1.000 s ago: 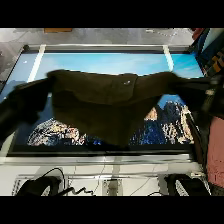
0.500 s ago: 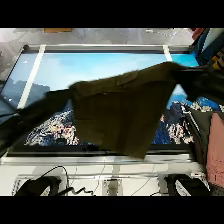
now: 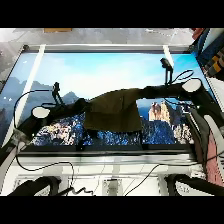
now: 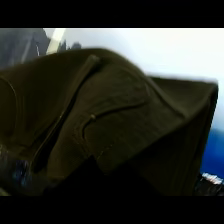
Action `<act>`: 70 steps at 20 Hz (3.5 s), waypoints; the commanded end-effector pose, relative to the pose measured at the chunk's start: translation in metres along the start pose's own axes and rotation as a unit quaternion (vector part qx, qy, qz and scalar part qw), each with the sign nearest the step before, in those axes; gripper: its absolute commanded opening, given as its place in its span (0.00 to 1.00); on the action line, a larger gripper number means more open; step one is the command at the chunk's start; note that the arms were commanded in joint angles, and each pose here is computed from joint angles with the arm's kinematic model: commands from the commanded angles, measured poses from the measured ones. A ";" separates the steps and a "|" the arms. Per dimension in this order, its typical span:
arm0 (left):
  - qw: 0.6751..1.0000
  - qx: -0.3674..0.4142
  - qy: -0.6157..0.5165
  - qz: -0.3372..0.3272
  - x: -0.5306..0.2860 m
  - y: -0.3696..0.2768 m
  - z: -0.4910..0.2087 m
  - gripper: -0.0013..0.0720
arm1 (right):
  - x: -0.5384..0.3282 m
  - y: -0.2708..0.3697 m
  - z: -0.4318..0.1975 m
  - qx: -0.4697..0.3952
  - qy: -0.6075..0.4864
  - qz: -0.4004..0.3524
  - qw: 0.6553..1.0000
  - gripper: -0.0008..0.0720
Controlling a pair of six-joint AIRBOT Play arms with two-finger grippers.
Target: Fold the clothes and pants, and hang the long-sleeved shirts on hangers.
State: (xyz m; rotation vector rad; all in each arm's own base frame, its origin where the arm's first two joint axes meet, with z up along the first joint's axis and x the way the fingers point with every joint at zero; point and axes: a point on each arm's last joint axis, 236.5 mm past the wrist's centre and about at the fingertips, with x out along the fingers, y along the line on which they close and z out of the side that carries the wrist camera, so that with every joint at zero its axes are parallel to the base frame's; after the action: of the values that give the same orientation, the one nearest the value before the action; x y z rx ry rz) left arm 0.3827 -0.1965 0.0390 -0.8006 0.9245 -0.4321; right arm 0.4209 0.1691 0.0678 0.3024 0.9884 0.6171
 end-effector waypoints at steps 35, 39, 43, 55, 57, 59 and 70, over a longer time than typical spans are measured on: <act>0.963 -0.008 0.258 0.076 -0.017 0.095 -0.095 0.92 | 0.063 -0.114 -0.101 0.222 0.219 0.046 0.949 0.97; 0.963 -0.008 0.258 0.076 -0.017 0.095 -0.095 0.92 | 0.099 -0.125 -0.106 0.227 0.208 0.002 0.951 0.96; 0.965 -0.007 0.251 0.078 -0.015 0.096 -0.092 0.92 | 0.114 -0.096 -0.128 0.197 0.257 0.023 0.946 0.95; 0.973 0.040 0.215 0.076 -0.010 0.096 -0.067 0.79 | 0.134 -0.039 -0.105 -0.011 0.248 0.052 0.967 0.04; 0.976 0.071 0.191 0.070 -0.013 0.086 -0.043 0.70 | 0.114 -0.046 -0.066 -0.052 0.208 0.012 0.977 0.04; 0.975 0.126 0.168 0.077 -0.022 0.074 -0.016 0.66 | 0.079 -0.061 -0.017 -0.073 0.147 -0.055 0.985 0.04; 0.910 0.373 -0.001 0.183 -0.143 -0.004 0.074 0.58 | -0.268 -0.173 0.024 0.178 -0.100 -0.380 0.902 0.04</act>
State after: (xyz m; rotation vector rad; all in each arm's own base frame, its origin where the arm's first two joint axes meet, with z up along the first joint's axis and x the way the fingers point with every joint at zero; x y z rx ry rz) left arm 0.3692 -0.0884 0.1058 0.0060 0.9148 -0.4541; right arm 0.4439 -0.0579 0.1342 0.1485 0.9861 -0.0411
